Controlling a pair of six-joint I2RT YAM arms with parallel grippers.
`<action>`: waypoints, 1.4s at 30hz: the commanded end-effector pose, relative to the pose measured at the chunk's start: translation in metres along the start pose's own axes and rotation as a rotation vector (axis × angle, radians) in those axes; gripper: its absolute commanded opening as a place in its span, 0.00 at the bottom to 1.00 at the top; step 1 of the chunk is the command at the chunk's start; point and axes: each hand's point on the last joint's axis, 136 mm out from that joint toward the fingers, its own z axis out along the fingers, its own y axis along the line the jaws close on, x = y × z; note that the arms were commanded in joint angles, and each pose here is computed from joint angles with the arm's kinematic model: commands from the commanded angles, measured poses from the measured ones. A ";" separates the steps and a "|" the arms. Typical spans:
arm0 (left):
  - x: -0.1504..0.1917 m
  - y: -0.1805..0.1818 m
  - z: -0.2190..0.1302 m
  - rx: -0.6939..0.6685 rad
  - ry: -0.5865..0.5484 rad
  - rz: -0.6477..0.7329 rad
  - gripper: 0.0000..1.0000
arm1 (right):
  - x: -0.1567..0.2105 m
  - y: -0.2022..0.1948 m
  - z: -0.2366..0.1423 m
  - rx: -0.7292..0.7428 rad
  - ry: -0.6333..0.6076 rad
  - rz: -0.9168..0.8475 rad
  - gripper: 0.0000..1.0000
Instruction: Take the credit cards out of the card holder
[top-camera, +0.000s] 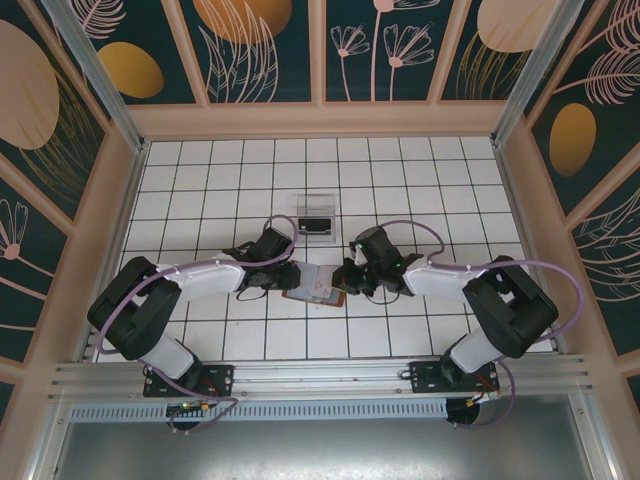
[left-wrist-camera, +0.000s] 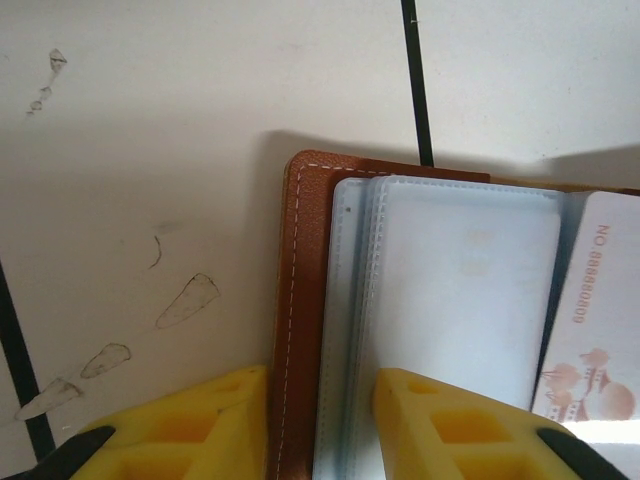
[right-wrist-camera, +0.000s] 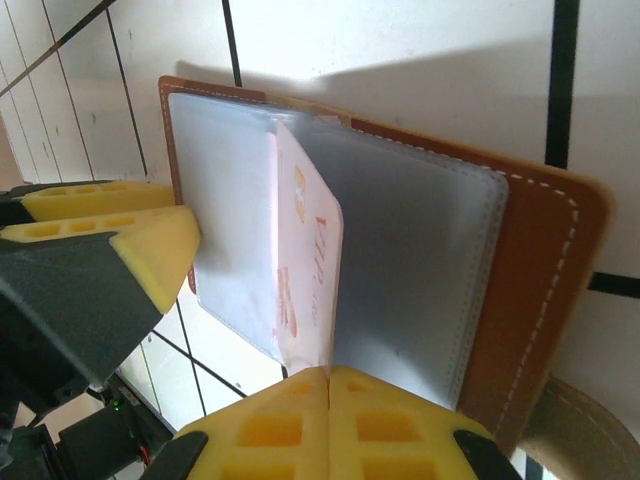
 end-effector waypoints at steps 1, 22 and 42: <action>0.045 0.026 0.009 -0.093 0.169 0.003 0.34 | -0.007 0.001 -0.014 0.037 -0.041 -0.021 0.03; 0.049 0.019 0.005 -0.027 0.158 -0.021 0.35 | -0.047 0.056 -0.060 0.141 -0.116 -0.544 0.02; 0.052 0.019 0.007 -0.007 0.140 -0.051 0.37 | -0.108 0.059 -0.059 0.422 0.149 -1.476 0.00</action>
